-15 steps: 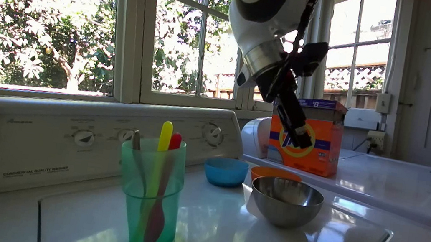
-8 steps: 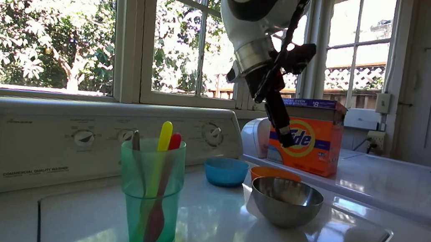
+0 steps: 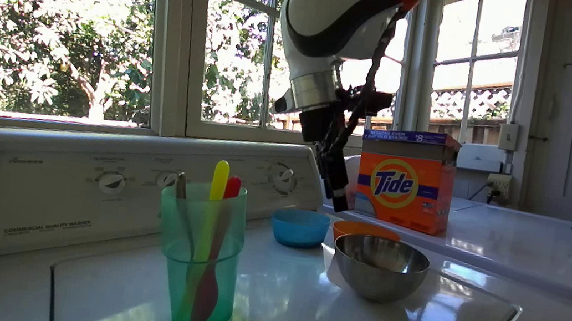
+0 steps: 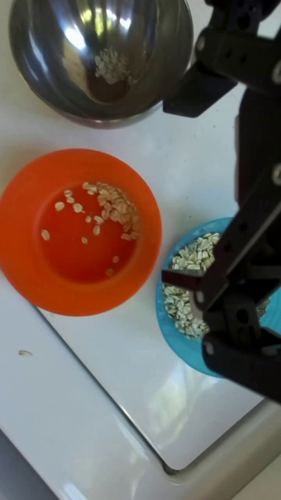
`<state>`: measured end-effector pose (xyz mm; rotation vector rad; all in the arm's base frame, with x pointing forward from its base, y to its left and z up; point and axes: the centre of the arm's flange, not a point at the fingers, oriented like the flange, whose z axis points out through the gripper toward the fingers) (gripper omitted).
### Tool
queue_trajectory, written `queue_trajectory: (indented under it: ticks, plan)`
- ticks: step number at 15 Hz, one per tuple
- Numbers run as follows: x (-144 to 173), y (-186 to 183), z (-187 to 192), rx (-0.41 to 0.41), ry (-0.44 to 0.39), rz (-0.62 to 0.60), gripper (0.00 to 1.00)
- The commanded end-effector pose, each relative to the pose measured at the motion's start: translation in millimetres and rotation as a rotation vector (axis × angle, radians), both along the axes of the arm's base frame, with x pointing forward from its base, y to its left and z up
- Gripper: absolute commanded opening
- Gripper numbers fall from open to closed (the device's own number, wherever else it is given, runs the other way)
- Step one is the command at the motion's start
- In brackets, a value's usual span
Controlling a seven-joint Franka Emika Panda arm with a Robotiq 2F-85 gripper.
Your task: Move the green cup to the left, then put the blue bowl in the orange bowl
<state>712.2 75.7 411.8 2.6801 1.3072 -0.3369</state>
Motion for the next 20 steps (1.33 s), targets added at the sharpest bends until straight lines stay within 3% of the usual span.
queue_trajectory:
  ticks: [1,8,10,11,20]
  plan:
    - [13.0,8.1,-16.7,0.037,-0.062,0.021,1.0]
    - [25.7,22.4,-28.0,0.12,-0.162,0.003,0.98]
    - [26.5,25.0,-30.5,0.138,-0.172,-0.006,0.91]
    - [26.8,24.4,-31.9,0.142,-0.175,-0.015,0.74]
    - [26.2,15.7,-42.0,0.143,-0.155,-0.085,0.03]
